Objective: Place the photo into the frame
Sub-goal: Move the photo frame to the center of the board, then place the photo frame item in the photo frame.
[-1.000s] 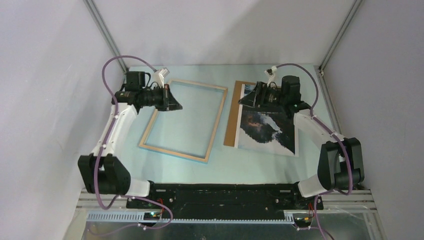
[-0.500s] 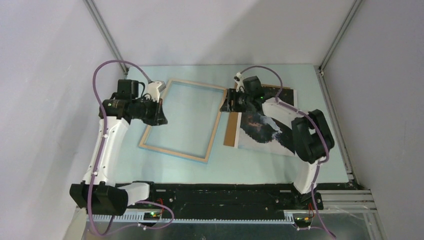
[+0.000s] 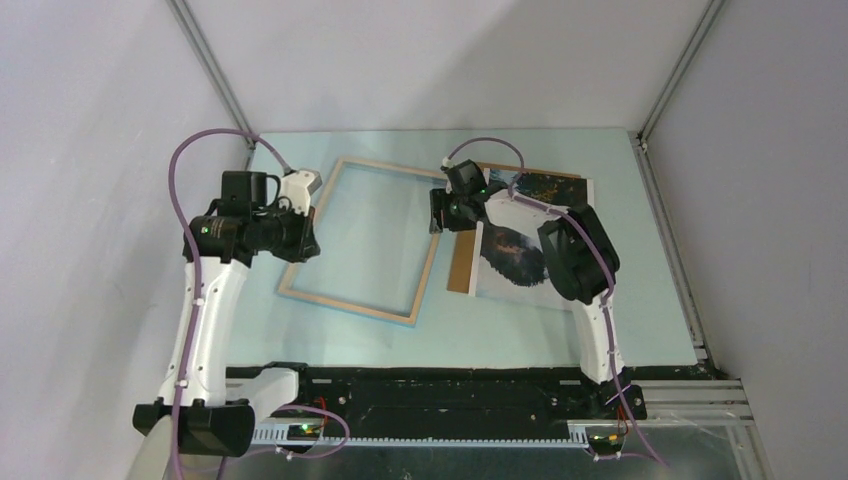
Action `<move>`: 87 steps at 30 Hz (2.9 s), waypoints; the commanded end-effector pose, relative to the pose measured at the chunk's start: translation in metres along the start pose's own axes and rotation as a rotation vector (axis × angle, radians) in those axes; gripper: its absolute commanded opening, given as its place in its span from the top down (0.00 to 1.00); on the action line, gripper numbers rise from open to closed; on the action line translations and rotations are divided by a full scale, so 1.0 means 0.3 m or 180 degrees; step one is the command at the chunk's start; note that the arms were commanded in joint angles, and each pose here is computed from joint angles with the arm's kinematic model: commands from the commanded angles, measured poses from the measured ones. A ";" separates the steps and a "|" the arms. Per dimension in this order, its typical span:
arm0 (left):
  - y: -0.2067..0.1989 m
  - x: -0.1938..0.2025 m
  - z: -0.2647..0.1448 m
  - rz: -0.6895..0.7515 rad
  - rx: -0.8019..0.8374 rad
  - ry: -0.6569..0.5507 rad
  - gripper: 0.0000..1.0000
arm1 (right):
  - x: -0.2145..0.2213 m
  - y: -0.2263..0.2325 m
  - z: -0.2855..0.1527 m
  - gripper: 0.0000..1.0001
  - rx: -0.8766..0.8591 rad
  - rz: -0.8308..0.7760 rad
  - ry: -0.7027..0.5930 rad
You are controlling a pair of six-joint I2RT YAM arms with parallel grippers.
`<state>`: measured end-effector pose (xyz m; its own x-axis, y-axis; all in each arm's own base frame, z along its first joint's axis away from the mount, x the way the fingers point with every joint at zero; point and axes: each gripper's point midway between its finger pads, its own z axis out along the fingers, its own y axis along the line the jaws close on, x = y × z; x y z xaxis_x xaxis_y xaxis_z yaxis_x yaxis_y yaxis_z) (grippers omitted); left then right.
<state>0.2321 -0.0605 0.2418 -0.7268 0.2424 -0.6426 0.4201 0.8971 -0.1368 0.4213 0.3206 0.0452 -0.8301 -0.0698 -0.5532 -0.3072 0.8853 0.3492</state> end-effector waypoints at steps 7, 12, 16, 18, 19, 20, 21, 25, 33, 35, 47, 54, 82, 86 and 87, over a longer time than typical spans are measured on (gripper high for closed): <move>-0.044 -0.035 -0.036 0.0100 0.0194 -0.0272 1.00 | 0.033 -0.018 0.073 0.41 0.0299 -0.0141 0.0202; -0.072 -0.061 -0.039 0.0073 0.0348 -0.0418 1.00 | 0.029 -0.053 0.052 0.57 0.0399 -0.0276 0.0183; -0.107 -0.099 -0.035 0.0008 0.0568 -0.0572 1.00 | 0.016 -0.095 0.030 0.68 0.0480 -0.0385 0.0143; -0.129 -0.123 -0.032 -0.0037 0.0712 -0.0642 1.00 | 0.014 -0.112 0.019 0.72 0.0487 -0.0445 0.0150; -0.145 -0.134 -0.034 -0.0081 0.0810 -0.0670 1.00 | 0.011 -0.123 0.015 0.74 0.0492 -0.0461 0.0150; -0.148 -0.148 -0.027 -0.0100 0.0856 -0.0700 1.00 | 0.018 -0.129 0.009 0.74 0.0487 -0.0506 0.0167; -0.161 -0.158 -0.027 -0.0149 0.0945 -0.0718 1.00 | 0.018 -0.137 0.006 0.76 0.0482 -0.0514 0.0166; -0.180 -0.211 -0.006 -0.0322 0.1189 -0.0780 1.00 | 0.043 -0.159 -0.008 0.80 0.0450 -0.0577 0.0227; -0.167 -0.310 0.021 -0.0814 0.1587 -0.0947 1.00 | 0.053 -0.170 -0.030 0.84 0.0295 -0.0608 0.0296; -0.160 -0.327 0.034 -0.0921 0.1657 -0.0996 1.00 | 0.050 -0.170 -0.037 0.84 0.0240 -0.0622 0.0279; -0.109 -0.372 0.149 -0.1438 0.1835 -0.0965 1.00 | 0.069 -0.173 -0.078 0.86 0.0011 -0.0660 0.0316; -0.117 -0.366 0.176 -0.1492 0.2008 -0.0906 1.00 | 0.067 -0.185 -0.103 0.87 -0.0115 -0.0605 0.0306; -0.116 -0.324 0.289 -0.1966 0.2345 -0.0823 1.00 | -0.166 -0.197 -0.468 0.29 -0.0416 -0.0374 -0.0429; -0.111 -0.313 0.327 -0.1980 0.2330 -0.0764 1.00 | -0.167 -0.232 -0.505 0.30 -0.0415 -0.0300 -0.0479; -0.109 -0.311 0.334 -0.1966 0.2328 -0.0757 1.00 | -0.165 -0.241 -0.514 0.30 -0.0420 -0.0281 -0.0483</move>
<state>0.3366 -0.1452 0.2255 -0.8453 -0.3662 -0.3890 0.2381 0.3935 -0.8880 0.4213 0.1977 0.1506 -0.7256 -0.0873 -0.6825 -0.4397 0.8218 0.3624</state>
